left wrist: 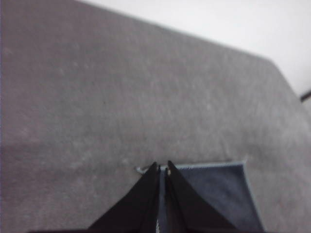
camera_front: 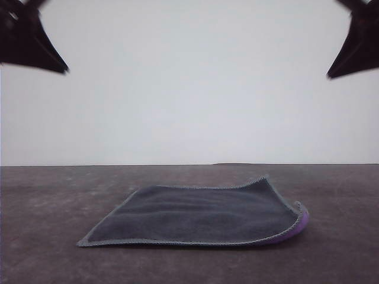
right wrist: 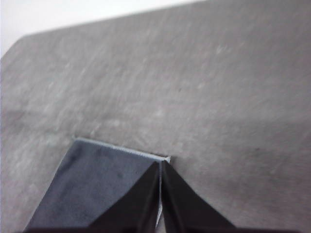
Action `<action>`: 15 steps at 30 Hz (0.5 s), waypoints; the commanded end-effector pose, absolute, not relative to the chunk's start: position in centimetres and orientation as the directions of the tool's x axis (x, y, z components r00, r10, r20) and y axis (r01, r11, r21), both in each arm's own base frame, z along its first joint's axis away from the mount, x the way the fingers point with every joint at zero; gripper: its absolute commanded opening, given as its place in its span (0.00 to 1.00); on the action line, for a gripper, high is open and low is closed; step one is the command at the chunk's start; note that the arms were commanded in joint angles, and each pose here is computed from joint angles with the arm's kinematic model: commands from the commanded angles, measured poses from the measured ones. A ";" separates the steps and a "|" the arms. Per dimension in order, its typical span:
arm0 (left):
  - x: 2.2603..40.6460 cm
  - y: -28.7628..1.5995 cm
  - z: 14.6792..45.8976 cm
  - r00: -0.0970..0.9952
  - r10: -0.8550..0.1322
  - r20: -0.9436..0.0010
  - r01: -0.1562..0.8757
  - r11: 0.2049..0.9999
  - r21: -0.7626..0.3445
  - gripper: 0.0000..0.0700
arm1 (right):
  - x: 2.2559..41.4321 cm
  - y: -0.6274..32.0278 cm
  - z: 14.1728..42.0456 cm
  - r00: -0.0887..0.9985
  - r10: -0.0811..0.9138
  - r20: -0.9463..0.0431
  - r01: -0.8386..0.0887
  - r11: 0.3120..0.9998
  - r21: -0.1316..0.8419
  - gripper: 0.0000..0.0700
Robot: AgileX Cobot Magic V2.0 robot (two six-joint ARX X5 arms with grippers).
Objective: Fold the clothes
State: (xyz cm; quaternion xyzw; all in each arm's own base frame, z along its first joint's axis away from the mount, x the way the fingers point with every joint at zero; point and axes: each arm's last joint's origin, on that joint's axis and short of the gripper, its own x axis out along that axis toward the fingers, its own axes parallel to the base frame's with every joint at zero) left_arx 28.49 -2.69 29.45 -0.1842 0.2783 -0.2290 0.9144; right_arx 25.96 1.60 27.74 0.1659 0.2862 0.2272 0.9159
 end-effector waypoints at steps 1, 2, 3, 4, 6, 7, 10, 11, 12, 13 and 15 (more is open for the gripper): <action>30.0 -3.2 28.9 0.717 -0.541 -0.440 0.355 0.826 -0.437 0.02 | 27.3 1.8 27.2 0.711 0.535 -0.456 -0.346 0.831 0.436 0.00; 30.6 -3.5 28.3 0.702 -0.547 -0.457 0.354 0.824 -0.442 0.02 | 27.9 2.0 26.6 0.698 0.547 -0.462 -0.352 0.824 0.445 0.00; 31.3 -3.9 27.6 0.685 -0.552 -0.476 0.350 0.822 -0.449 0.02 | 28.4 2.2 25.9 0.682 0.562 -0.468 -0.359 0.815 0.455 0.00; 31.8 -4.2 26.9 0.670 -0.557 -0.492 0.348 0.820 -0.454 0.02 | 28.9 2.4 25.3 0.670 0.568 -0.477 -0.359 0.811 0.462 0.00; 32.9 -4.9 25.5 0.635 -0.567 -0.525 0.349 0.816 -0.461 0.02 | 29.7 2.9 23.9 0.644 0.577 -0.502 -0.353 0.807 0.474 0.00; 33.3 -5.2 24.9 0.619 -0.572 -0.538 0.348 0.814 -0.465 0.02 | 30.0 3.1 23.3 0.632 0.581 -0.513 -0.350 0.805 0.479 0.00; 34.1 -6.2 22.9 0.570 -0.585 -0.577 0.366 0.809 -0.459 0.02 | 30.7 3.9 21.7 0.591 0.596 -0.544 -0.352 0.797 0.491 0.00; 34.3 -6.5 22.3 0.554 -0.588 -0.589 0.368 0.808 -0.460 0.02 | 30.9 4.1 21.3 0.579 0.600 -0.552 -0.356 0.795 0.491 0.00; 34.4 -6.8 21.6 0.537 -0.591 -0.602 0.368 0.806 -0.463 0.02 | 31.0 4.4 20.8 0.567 0.604 -0.560 -0.359 0.793 0.491 0.00; 34.6 -7.2 21.0 0.520 -0.593 -0.614 0.367 0.805 -0.467 0.02 | 31.1 4.7 20.4 0.555 0.608 -0.568 -0.362 0.791 0.493 0.00; 34.8 -7.8 19.9 0.491 -0.598 -0.633 0.366 0.801 -0.473 0.02 | 31.4 5.3 19.7 0.537 0.614 -0.579 -0.368 0.787 0.495 0.00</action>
